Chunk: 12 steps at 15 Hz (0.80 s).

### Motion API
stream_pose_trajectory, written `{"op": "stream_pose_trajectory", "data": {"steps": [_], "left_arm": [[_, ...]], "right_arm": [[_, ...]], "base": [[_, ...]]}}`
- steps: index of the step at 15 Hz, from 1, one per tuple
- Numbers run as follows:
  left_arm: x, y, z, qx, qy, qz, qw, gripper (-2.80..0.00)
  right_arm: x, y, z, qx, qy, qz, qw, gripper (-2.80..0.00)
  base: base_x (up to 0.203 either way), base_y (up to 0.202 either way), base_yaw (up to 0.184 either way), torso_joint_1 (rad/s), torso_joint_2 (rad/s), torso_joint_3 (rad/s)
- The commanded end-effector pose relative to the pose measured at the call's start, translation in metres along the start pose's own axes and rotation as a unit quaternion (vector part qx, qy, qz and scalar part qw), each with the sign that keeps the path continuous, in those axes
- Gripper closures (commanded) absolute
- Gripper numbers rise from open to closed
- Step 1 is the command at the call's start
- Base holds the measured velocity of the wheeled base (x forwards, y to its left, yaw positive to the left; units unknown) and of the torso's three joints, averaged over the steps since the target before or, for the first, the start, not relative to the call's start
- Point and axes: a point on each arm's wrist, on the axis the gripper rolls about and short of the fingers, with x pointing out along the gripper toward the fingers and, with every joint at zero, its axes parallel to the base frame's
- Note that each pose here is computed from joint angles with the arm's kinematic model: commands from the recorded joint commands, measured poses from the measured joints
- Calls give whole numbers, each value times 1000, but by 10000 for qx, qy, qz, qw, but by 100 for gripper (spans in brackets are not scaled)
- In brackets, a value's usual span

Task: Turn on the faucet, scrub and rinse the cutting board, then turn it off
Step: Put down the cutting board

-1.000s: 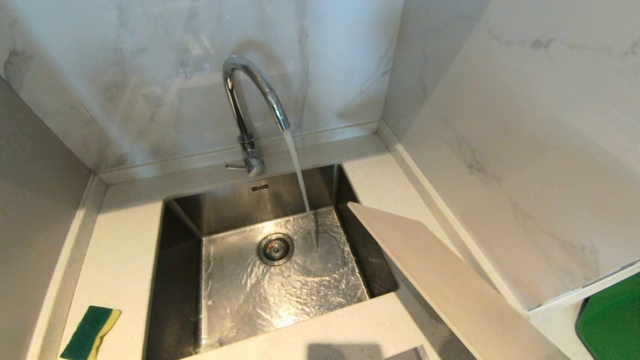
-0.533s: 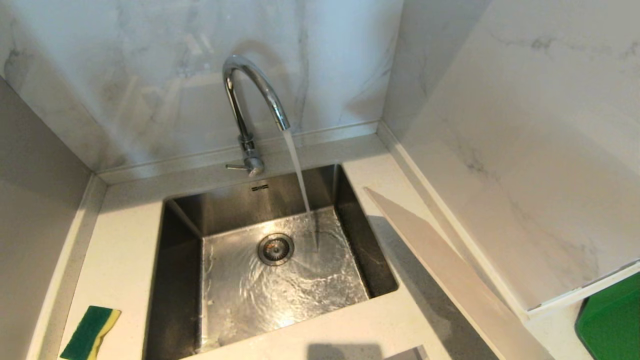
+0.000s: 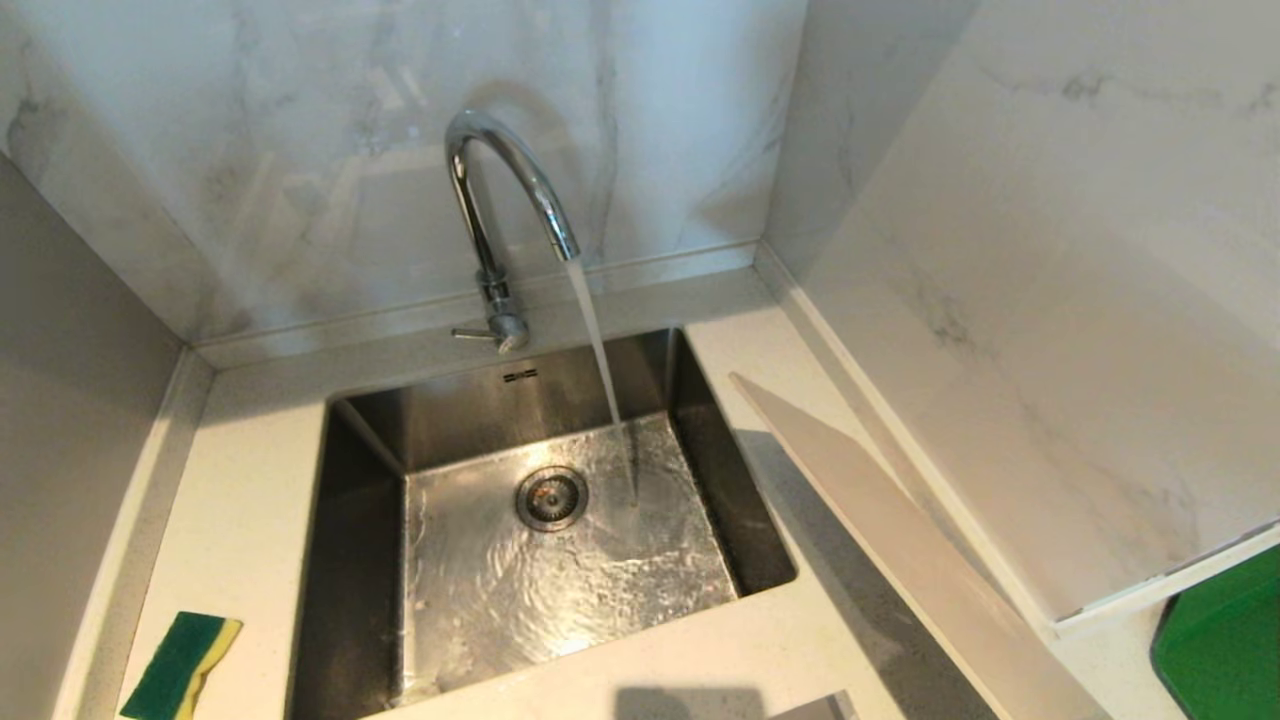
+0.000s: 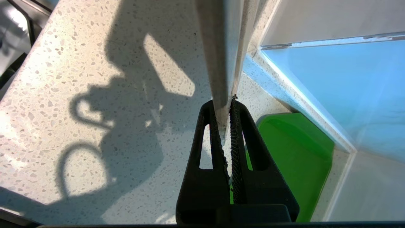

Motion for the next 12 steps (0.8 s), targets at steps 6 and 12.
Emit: {"op": "stream_pose_trajectory", "data": {"steps": [6,12], "left_arm": [[0,0,0,0,7,0,10000,0],[0,0,0,0,9,0,10000,0]], "right_arm": [[9,-3,-5,107,110,417,9990,0],[11,-4,-6,-184,115,548,9983,0]], "base": [[0,0,0,0,0,0],[0,0,0,0,0,0]]}}
